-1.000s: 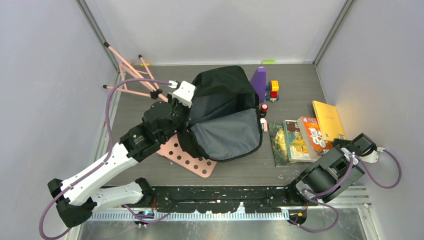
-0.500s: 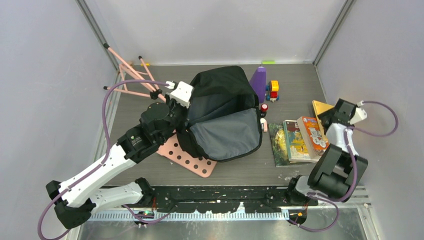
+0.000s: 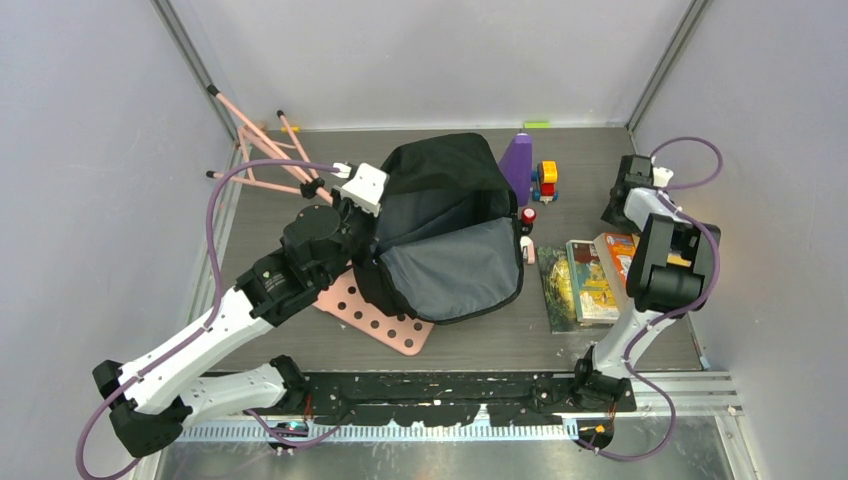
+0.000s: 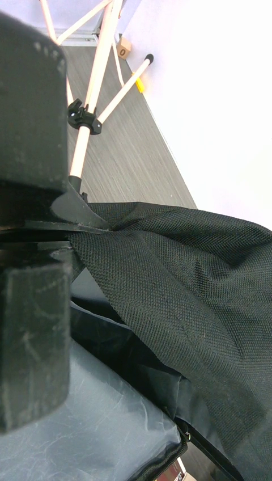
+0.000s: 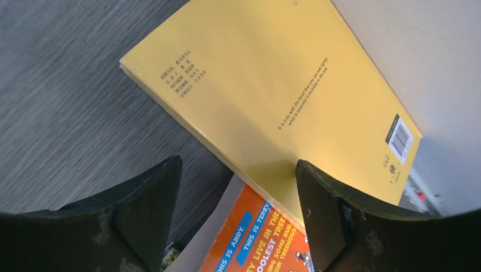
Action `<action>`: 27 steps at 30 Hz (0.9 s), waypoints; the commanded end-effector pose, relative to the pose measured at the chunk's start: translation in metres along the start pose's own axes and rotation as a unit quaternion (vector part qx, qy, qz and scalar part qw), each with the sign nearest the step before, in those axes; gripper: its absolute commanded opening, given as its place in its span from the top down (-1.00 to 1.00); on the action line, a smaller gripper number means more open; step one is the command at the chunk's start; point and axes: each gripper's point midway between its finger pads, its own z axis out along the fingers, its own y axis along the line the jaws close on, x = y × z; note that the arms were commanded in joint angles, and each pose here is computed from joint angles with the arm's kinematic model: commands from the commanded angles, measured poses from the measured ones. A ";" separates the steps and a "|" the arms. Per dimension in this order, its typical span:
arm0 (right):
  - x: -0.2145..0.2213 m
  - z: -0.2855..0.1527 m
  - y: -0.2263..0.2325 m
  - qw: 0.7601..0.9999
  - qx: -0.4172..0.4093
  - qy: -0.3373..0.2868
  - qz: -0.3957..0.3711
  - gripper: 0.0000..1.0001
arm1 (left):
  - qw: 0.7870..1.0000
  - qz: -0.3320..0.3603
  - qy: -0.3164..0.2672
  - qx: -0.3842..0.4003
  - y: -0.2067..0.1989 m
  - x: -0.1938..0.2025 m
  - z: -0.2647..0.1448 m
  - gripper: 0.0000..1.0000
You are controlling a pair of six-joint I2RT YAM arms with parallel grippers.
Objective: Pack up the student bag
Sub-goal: Pick up the book from the center of the board.
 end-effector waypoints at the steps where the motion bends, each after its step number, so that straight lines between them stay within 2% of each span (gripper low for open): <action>1: -0.016 0.003 -0.007 0.996 0.068 -0.018 -0.057 -0.60 | 1.000 0.000 0.002 -0.019 0.008 0.002 0.001 0.92; 6: -0.021 0.018 -0.019 0.987 0.140 -0.021 -0.074 -0.55 | 1.000 0.000 -0.001 -0.023 0.010 0.001 0.000 0.92; 8: -0.023 0.022 -0.021 0.985 0.152 -0.024 -0.081 -0.48 | 1.000 0.000 -0.003 -0.024 0.011 0.000 -0.001 0.92; 10: -0.024 0.026 -0.023 0.982 0.164 -0.028 -0.091 -0.33 | 1.000 0.001 -0.004 -0.026 0.012 0.000 -0.002 0.92; 12: -0.026 0.026 -0.026 0.980 0.174 -0.031 -0.097 -0.05 | 1.000 0.000 -0.006 -0.027 0.013 -0.002 -0.003 0.92; 13: -0.027 0.025 -0.026 0.979 0.176 -0.033 -0.097 0.26 | 1.000 0.000 -0.007 -0.027 0.013 -0.002 -0.003 0.92; 15: -0.032 0.018 -0.029 0.980 0.175 -0.044 -0.089 0.59 | 1.000 -0.001 -0.008 -0.026 0.013 -0.002 -0.003 0.92; 16: -0.040 0.009 -0.031 0.980 0.172 -0.057 -0.079 0.66 | 1.000 -0.001 -0.009 -0.024 0.013 -0.002 -0.003 0.92; 18: -0.050 -0.005 -0.037 0.980 0.172 -0.071 -0.067 0.94 | 1.000 -0.003 -0.011 -0.016 0.010 -0.003 -0.004 0.92; 22: -0.073 -0.043 -0.052 0.980 0.171 -0.100 -0.038 1.00 | 1.000 -0.009 -0.015 -0.002 0.005 -0.005 -0.005 0.92; 27: -0.108 -0.121 -0.070 0.979 0.135 -0.154 0.008 0.99 | 1.000 -0.015 -0.014 0.010 0.001 -0.005 -0.006 0.92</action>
